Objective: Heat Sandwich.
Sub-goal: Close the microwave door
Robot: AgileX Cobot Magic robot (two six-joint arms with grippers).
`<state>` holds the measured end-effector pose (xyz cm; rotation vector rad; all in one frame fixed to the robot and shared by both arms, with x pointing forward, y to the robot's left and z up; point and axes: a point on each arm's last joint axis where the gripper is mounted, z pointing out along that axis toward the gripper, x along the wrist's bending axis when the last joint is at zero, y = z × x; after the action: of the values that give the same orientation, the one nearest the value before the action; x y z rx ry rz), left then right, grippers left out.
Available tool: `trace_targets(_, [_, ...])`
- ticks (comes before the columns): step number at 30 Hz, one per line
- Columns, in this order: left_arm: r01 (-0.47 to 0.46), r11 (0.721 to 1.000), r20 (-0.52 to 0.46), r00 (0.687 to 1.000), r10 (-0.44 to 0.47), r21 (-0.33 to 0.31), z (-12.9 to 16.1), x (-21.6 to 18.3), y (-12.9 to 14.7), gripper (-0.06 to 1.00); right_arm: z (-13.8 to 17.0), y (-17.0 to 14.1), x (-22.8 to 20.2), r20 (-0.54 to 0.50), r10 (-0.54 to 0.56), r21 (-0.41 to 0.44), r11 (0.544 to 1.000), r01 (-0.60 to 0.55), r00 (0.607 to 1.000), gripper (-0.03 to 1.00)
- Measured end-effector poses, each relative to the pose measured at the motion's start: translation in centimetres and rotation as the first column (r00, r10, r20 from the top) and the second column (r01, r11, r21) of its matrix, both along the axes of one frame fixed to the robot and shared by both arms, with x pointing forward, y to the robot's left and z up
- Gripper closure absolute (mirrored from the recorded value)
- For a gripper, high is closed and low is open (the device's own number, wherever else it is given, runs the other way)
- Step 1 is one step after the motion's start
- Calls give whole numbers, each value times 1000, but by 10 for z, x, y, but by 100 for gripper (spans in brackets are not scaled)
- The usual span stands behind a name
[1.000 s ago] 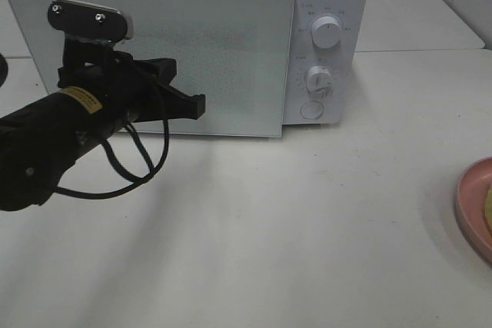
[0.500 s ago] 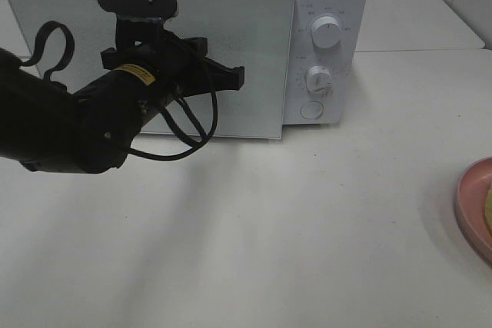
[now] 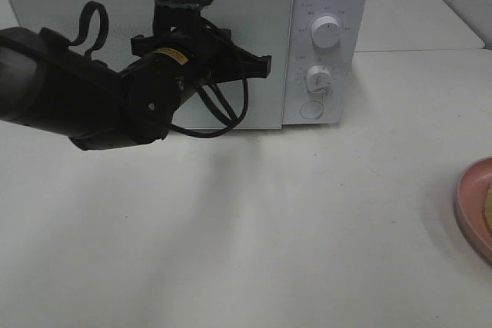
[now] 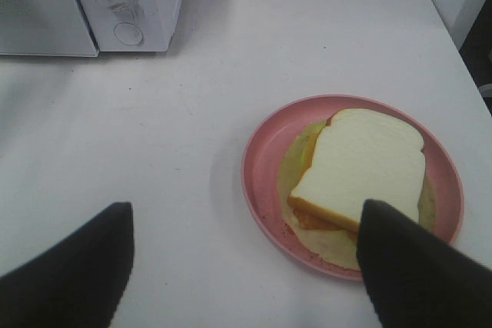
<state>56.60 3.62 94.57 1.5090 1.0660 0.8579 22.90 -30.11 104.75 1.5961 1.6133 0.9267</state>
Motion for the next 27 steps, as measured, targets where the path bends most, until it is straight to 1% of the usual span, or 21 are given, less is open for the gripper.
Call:
trace_targets(4, [-3,1000,-7,1000,3,8,0,9,-5,94,0,0,0,0,0,0,1000,0,1000,20])
trace_targets(8, [28,999,-46,999,-27,21,-3,13,-11,94,0,0,0,0,0,0,1000,0,1000,20])
trace_targets(17, [45,999,-70,997,-43,27,-3,13,-13,94,0,0,0,0,0,0,1000,0,1000,20])
trace_targets(21, [45,999,-72,996,-43,25,-3,10,-17,94,0,0,0,0,0,0,1000,0,1000,20])
trace_targets(27, [38,999,-43,998,-37,33,4,-2,-17,94,0,0,0,0,0,0,1000,0,1000,20])
